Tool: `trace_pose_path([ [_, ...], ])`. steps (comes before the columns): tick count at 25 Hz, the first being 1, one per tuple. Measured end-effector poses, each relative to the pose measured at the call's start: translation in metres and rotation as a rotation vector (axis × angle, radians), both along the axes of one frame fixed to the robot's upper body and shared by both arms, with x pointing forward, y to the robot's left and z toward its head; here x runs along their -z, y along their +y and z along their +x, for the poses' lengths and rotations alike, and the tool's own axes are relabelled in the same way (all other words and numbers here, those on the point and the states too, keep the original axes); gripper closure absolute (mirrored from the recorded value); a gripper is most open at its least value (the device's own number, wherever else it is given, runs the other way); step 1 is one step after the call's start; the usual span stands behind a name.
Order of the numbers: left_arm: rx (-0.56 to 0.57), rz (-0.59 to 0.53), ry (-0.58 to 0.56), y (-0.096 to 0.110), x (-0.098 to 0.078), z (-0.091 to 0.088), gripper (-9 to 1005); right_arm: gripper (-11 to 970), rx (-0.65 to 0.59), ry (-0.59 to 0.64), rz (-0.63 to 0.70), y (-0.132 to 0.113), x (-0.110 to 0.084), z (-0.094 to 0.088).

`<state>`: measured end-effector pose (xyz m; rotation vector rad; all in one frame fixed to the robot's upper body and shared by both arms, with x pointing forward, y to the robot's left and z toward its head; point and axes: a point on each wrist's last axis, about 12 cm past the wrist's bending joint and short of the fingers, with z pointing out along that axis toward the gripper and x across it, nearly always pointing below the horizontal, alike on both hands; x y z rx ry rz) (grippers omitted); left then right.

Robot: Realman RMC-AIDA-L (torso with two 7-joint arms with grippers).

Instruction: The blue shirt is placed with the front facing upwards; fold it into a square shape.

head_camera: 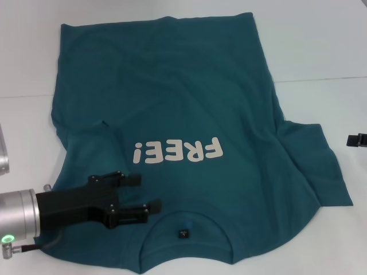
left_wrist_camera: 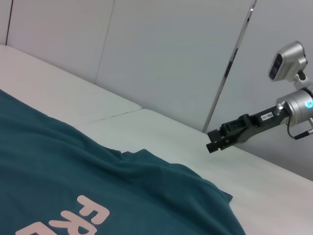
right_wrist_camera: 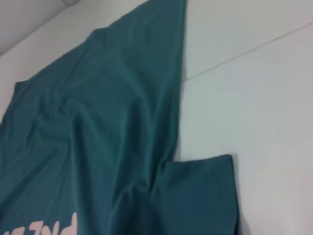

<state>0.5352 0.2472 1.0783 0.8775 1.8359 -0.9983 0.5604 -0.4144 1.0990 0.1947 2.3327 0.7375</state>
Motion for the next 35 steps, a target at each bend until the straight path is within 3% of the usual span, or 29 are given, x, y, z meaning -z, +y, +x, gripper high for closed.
trace_pose_path([
  [16,-0.018,0.011,-0.004,0.0,0.001,0.003,114,18,0.008,0.046,-0.029,0.032,0.022,0.017],
  [35,-0.033,0.005,0.003,0.003,0.002,0.001,115,17,-0.021,0.054,-0.072,0.05,0.025,0.03],
])
